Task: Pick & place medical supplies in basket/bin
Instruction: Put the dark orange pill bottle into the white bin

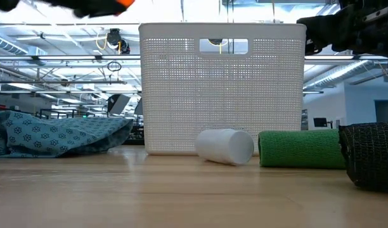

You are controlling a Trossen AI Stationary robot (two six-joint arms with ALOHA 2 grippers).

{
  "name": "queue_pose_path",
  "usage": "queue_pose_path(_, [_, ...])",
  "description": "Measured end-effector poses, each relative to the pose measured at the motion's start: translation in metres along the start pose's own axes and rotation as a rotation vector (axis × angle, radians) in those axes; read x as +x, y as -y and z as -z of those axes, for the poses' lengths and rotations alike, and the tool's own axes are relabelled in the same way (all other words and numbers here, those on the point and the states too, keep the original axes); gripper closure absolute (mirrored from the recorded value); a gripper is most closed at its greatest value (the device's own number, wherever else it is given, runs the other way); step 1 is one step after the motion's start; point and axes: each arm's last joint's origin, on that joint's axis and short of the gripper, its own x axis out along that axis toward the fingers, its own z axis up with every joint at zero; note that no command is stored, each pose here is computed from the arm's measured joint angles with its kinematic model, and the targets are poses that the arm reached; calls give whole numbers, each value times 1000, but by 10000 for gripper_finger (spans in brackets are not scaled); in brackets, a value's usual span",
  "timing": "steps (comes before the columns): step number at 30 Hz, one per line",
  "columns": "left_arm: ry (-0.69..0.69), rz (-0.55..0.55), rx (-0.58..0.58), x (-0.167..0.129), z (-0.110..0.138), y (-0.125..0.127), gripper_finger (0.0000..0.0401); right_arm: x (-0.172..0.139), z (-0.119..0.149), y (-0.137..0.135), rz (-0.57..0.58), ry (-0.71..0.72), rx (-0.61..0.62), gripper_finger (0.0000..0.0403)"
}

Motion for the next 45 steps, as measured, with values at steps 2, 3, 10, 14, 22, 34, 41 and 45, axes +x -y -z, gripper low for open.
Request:
queue_pose_path(2, [-24, 46, 48, 23, -12, 1, 232, 0, 0, 0, 0, 0, -16, 403])
queue_pose_path(3, [-47, 79, 68, 35, -16, 2, 230, 0, 0, 0, 0, 1, -19, 403])
queue_pose_path(10, [-222, 305, 23, 122, -40, 4, 244, 0, 0, 0, 0, 1, -20, 403])
queue_pose_path(14, [-365, 364, 58, 163, -38, 10, 235, 0, 0, 0, 0, 1, -28, 403])
queue_pose_path(22, [-621, 431, 63, 223, 9, 19, 244, 0, 0, 0, 0, -1, -24, 403])
queue_pose_path(34, [-846, 483, -164, 259, 83, 10, 238, 0, 1, 0, 0, -5, -14, 403])
queue_pose_path(41, [-938, 524, -212, 262, 109, 16, 244, 0, 1, 0, -1, -7, -16, 403])
queue_pose_path(45, [-981, 524, -178, 264, 124, 25, 228, 0, 1, 0, 0, -6, -18, 403])
